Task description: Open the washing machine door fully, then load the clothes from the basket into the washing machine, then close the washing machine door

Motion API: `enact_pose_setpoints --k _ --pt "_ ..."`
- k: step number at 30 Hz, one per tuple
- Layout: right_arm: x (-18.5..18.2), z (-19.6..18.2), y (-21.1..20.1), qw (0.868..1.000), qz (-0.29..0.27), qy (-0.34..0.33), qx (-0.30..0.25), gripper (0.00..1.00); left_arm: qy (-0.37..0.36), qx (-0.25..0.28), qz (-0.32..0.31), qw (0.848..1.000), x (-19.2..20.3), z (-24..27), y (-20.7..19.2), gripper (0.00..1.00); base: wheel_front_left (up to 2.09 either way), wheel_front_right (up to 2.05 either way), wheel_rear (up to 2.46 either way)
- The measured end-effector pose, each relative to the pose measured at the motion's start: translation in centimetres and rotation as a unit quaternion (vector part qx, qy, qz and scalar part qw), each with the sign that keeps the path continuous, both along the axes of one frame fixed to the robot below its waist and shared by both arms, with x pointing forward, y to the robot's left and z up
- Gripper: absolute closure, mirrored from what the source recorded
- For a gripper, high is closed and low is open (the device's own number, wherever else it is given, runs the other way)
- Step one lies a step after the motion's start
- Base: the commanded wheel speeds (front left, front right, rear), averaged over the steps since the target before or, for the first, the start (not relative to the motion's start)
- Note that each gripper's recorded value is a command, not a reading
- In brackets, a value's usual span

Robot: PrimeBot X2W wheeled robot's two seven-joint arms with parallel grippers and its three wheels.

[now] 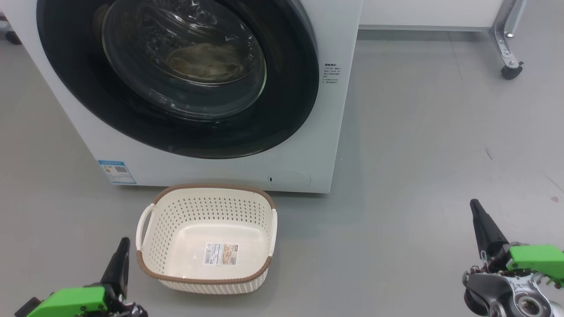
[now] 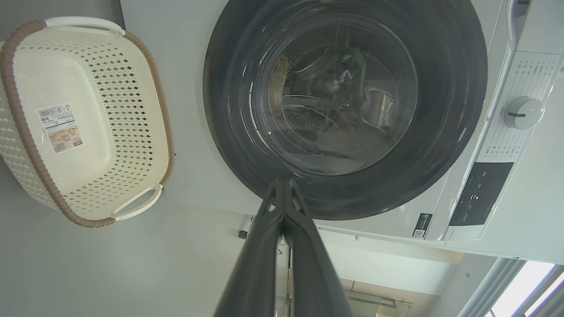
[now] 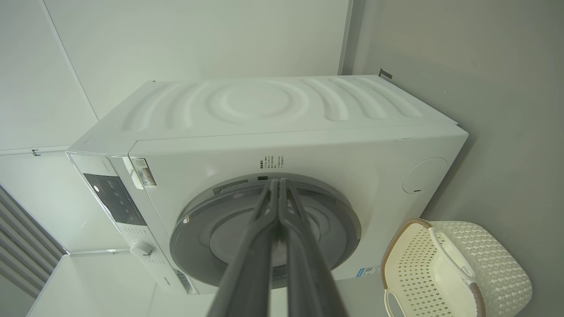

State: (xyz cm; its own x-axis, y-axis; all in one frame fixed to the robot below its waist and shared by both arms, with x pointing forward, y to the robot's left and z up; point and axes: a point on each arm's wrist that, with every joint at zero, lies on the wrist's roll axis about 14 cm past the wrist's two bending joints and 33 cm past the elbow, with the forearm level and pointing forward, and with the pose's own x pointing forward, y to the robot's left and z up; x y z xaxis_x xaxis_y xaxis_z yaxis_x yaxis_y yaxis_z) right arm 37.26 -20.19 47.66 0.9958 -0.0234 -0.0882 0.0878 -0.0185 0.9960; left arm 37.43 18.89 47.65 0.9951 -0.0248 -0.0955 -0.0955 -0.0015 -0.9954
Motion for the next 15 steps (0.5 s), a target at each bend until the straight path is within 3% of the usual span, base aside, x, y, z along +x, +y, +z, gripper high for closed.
enact_pose_setpoints --k 15 --pt "0.0 0.0 0.0 1.0 0.0 0.0 0.0 1.0 0.0 0.0 0.001 1.0 0.0 0.01 0.06 1.0 0.0 0.0 0.0"
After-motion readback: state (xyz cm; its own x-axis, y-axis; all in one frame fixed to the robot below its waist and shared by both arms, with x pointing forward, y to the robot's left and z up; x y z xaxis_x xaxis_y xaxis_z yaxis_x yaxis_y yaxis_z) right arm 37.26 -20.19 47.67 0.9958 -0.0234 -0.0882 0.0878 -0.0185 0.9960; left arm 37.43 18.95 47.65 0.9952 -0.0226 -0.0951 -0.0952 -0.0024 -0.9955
